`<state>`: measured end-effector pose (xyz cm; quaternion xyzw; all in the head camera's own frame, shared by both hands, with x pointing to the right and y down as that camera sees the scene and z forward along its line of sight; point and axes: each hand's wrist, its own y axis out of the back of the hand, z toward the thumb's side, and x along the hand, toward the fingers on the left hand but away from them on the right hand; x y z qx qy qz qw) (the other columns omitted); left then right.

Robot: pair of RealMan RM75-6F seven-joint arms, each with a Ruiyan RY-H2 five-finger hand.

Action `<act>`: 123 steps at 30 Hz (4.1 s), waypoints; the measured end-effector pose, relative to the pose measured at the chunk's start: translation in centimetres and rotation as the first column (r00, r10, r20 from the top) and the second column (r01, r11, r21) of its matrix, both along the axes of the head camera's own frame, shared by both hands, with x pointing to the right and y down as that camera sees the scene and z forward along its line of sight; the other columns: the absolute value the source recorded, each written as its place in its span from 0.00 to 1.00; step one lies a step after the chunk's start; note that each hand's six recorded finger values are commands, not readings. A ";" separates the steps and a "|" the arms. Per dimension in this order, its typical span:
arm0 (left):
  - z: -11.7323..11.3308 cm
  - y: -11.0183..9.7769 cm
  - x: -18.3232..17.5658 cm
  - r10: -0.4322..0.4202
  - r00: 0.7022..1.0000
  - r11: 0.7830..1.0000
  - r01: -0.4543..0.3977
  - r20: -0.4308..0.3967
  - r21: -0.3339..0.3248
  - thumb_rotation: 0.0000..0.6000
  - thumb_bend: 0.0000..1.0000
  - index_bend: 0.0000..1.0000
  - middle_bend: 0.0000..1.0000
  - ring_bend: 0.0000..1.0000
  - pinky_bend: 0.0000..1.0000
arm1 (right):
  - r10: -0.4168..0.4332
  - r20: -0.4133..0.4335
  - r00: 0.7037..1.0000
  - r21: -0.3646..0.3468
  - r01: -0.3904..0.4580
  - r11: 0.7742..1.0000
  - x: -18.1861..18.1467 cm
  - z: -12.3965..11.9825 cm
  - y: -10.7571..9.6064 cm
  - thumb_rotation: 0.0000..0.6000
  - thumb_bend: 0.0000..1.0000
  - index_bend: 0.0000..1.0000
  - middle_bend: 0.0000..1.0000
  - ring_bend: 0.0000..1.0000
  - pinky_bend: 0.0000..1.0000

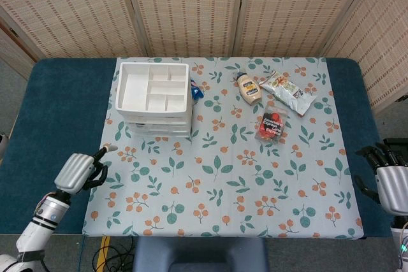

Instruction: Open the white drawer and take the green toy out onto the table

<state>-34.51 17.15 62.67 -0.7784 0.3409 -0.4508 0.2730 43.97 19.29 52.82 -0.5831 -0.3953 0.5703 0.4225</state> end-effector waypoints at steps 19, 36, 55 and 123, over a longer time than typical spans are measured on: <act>7.4 -1.4 6.6 -0.167 0.953 0.963 0.103 -0.254 -0.247 1.00 0.68 0.12 0.96 1.00 1.00 | 0.004 -0.017 1.000 -0.002 -0.004 1.000 -0.1 0.0 -0.4 1.00 0.32 0.28 0.28 0.20 0.30; 10.4 -1.1 10.6 -0.346 0.869 0.904 0.207 -0.354 -0.374 1.00 0.68 0.13 0.96 1.00 1.00 | 0.000 -0.022 1.000 0.012 0.000 1.000 -0.2 -0.5 -0.8 1.00 0.32 0.28 0.28 0.20 0.30; 12.5 -1.5 11.1 -0.509 0.781 0.827 0.326 -0.363 -0.457 1.00 0.68 0.13 0.96 1.00 1.00 | 0.016 -0.023 1.000 0.025 -0.015 1.000 0.2 -0.8 -0.7 1.00 0.32 0.28 0.28 0.20 0.30; 13.7 -2.7 12.5 -0.606 0.655 0.774 0.355 -0.451 -0.525 1.00 0.68 0.26 0.96 1.00 1.00 | 0.049 -0.031 0.998 0.020 -0.048 0.999 1.1 -0.7 -0.3 1.00 0.33 0.28 0.28 0.20 0.30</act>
